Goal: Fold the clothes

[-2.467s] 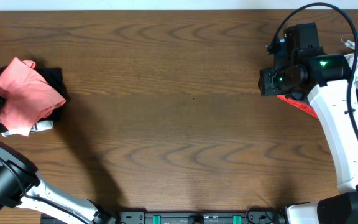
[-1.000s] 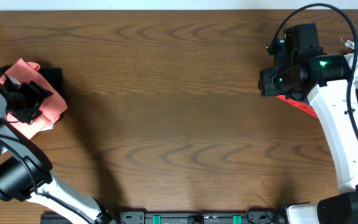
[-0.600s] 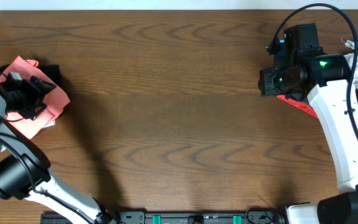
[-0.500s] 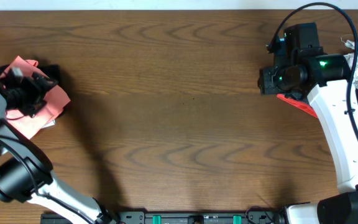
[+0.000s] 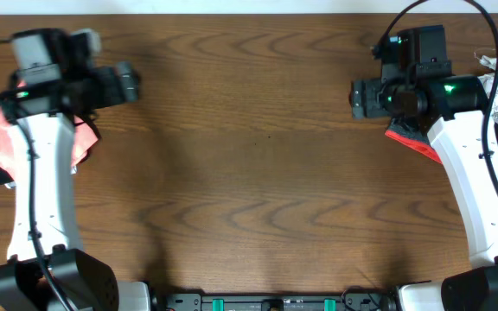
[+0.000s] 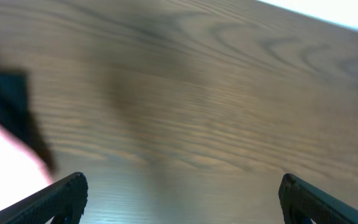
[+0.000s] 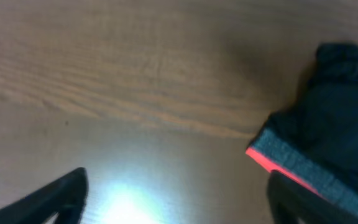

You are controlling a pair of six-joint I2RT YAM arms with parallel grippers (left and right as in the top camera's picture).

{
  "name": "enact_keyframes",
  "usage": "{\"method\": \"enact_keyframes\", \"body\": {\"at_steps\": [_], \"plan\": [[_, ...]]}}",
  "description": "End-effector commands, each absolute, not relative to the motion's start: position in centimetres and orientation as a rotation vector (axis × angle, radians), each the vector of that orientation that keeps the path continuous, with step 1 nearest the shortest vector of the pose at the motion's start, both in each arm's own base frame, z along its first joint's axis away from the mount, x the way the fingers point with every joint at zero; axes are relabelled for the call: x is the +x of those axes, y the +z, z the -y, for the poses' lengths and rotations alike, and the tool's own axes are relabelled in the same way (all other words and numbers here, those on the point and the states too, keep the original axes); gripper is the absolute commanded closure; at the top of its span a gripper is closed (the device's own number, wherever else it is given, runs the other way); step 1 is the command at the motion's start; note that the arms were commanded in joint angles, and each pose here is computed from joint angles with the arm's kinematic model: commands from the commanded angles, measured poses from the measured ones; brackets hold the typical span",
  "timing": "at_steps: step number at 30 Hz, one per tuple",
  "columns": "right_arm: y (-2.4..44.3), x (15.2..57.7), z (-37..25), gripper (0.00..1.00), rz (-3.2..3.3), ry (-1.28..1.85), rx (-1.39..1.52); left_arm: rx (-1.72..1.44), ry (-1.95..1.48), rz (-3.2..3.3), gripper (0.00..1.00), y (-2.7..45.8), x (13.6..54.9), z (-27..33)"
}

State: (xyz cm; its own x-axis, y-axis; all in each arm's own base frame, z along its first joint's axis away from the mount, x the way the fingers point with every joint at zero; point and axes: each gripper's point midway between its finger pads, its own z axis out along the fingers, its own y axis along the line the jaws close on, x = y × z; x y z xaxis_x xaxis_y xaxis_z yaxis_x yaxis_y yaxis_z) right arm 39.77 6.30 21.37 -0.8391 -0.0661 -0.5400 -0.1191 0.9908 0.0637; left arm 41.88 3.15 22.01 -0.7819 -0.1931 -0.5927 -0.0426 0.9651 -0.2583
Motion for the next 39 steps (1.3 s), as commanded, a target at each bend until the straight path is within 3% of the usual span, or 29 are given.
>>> {"method": "enact_keyframes", "body": {"at_steps": [1, 5, 8, 12, 18, 25, 26, 29, 39], "plan": [[21.6, 40.6, -6.1, 0.01, -2.535, 0.109, -0.142, -0.082, -0.255, -2.487, 0.02, 21.7, 41.7, -1.2], [20.6, 41.1, -6.2, 0.01, -2.551, 0.094, -0.188, -0.021, -0.260, -2.481, 0.02, 21.8, 41.9, 0.6], [19.5, 40.3, -6.0, 0.13, -2.613, 0.092, -0.159, -0.060, -0.271, -2.535, 0.02, 21.1, 40.9, 0.8], [19.9, 39.0, -5.6, 0.21, -2.642, 0.096, -0.065, -0.090, -0.229, -2.661, 0.02, 19.9, 37.8, 0.4], [23.4, 36.4, -5.2, 0.20, -2.556, 0.118, -0.026, -0.041, -0.199, -2.557, 0.02, 24.0, 34.6, 1.5], [24.4, 29.9, -4.4, 0.17, -2.391, 0.160, 0.023, -0.030, -0.116, -2.312, 0.02, 27.8, 28.1, 1.7], [24.3, 28.9, -4.3, 0.18, -2.363, 0.164, 0.022, -0.028, -0.120, -2.282, 0.02, 27.9, 27.3, 1.7], [23.9, 25.6, -3.8, 0.01, -2.273, 0.175, 0.021, -0.051, -0.138, -2.190, 0.02, 27.4, 23.9, 1.7], [22.0, 18.6, -2.8, 0.01, -2.185, 0.184, 0.020, -0.050, -0.138, -2.182, 0.02, 24.3, 18.0, 1.5]]}}
